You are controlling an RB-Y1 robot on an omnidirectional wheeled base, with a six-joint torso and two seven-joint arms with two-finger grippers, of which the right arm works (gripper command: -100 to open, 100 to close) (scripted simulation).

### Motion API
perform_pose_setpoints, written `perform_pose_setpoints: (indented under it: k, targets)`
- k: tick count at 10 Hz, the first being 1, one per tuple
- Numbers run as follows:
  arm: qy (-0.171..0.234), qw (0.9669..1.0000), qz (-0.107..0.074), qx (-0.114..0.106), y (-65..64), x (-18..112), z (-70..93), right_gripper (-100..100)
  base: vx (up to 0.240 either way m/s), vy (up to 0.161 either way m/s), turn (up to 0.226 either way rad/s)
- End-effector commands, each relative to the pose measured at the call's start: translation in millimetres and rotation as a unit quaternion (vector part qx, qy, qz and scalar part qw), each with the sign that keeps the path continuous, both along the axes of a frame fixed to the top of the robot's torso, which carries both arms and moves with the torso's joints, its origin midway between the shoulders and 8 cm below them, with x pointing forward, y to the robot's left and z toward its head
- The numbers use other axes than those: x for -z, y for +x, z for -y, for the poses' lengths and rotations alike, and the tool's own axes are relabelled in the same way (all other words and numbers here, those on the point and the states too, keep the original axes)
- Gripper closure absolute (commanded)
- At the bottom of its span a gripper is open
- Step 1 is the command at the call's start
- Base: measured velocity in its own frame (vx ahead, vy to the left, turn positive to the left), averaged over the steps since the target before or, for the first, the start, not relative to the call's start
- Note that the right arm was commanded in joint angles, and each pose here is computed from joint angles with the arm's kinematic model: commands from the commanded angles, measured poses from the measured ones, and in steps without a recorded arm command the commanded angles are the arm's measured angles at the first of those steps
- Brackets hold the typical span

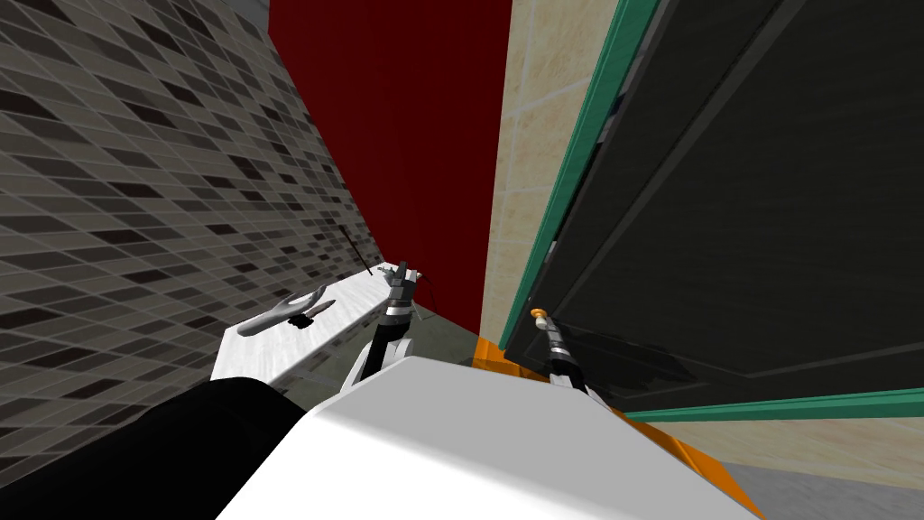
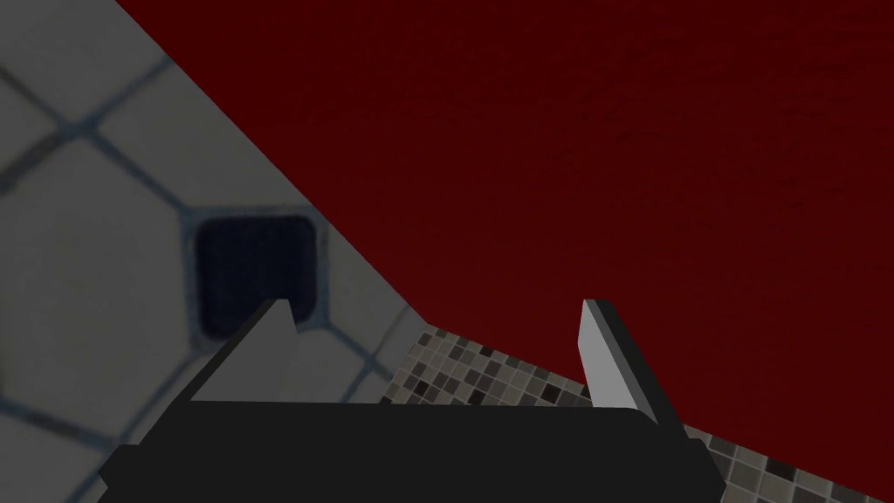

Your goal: Pull the door open

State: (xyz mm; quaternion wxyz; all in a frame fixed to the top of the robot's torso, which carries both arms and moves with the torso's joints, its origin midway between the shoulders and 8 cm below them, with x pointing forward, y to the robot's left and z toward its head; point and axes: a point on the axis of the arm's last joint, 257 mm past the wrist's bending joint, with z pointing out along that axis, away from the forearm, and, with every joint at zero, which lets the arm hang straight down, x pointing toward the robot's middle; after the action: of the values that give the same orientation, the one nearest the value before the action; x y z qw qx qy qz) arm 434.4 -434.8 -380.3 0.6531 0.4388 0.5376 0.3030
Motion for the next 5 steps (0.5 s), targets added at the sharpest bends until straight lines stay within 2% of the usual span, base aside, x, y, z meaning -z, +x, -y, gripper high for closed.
perform_pose_setpoints:
  k: [1, 2, 3, 5]
  targets:
    - [0.013, 0.9999, 0.0, -0.008, 0.1, 3.6, -13.4, 100, -0.008, -0.007, -0.007]
    - [0.036, 0.9993, 0.006, -0.008, 0.3, 3.4, -13.0, 100, -0.021, -0.004, 0.021]
    - [0.036, 0.9993, 0.006, -0.008, 0.3, 3.4, -13.0, 100, -0.026, -0.006, 0.031]
    - [0.075, 0.997, 0.016, -0.007, 0.8, 3.1, -12.0, 100, -0.041, -0.016, 0.062]
